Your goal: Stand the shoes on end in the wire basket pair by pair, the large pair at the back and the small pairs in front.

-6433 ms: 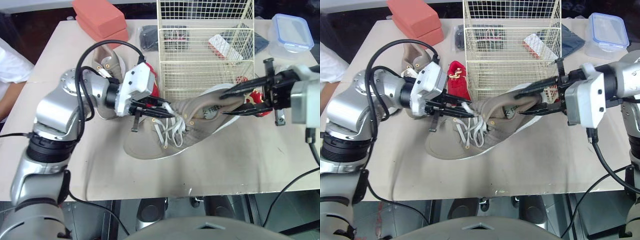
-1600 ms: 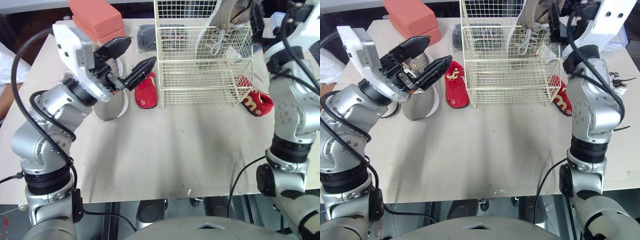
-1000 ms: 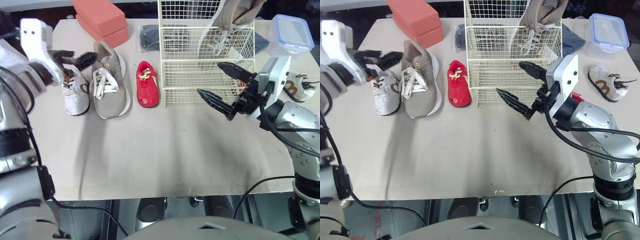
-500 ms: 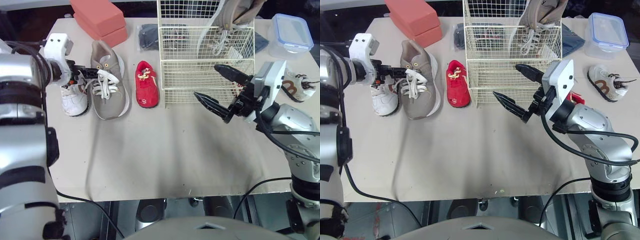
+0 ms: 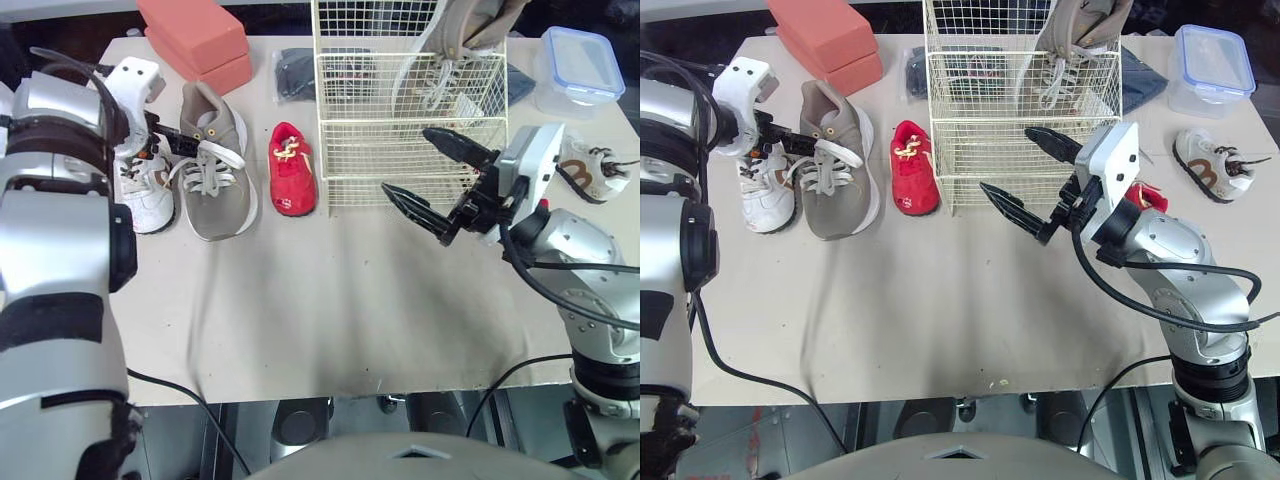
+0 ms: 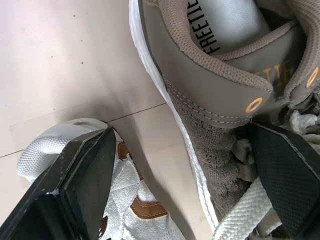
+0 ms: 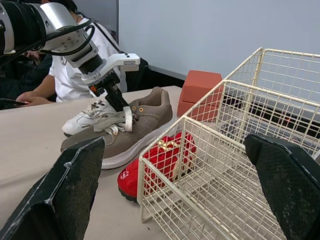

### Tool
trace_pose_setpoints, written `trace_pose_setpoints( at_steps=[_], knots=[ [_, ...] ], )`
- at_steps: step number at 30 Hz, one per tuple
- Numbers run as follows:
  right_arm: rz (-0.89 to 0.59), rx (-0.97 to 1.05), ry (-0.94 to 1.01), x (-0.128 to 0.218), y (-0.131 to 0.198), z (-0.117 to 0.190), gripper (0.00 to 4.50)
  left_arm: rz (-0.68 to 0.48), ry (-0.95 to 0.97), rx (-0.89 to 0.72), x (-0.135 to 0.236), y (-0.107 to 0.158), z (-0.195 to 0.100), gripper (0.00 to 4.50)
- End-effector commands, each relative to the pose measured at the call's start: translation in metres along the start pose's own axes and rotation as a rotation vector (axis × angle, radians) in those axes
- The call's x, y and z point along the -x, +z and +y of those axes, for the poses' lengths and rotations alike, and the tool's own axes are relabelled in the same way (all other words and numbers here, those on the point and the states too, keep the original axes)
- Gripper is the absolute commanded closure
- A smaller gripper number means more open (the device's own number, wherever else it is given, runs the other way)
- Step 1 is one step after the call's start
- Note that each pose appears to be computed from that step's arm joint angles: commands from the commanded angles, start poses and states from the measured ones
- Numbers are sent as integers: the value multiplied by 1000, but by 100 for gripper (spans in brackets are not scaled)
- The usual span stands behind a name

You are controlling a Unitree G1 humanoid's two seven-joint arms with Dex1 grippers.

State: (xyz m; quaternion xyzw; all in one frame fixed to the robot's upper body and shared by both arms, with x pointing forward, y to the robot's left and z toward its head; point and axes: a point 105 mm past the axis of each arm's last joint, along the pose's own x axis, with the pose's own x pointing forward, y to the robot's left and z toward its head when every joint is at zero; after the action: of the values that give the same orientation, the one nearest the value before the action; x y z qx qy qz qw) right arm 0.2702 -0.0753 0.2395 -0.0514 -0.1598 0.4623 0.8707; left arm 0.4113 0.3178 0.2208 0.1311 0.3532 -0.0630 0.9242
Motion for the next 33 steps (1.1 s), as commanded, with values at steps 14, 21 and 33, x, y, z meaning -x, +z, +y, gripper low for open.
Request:
trace_pose_setpoints(
  at_steps=[14,21,33],
  knots=[
    [-27,38,57,2,11,9,0,79,-10,56,-10,-13,-10,434],
    [26,59,102,8,4,9,0,62,-26,83,-6,-12,-9,449],
    [-7,59,123,6,9,4,0,-123,-6,92,24,27,6,449]
  ],
)
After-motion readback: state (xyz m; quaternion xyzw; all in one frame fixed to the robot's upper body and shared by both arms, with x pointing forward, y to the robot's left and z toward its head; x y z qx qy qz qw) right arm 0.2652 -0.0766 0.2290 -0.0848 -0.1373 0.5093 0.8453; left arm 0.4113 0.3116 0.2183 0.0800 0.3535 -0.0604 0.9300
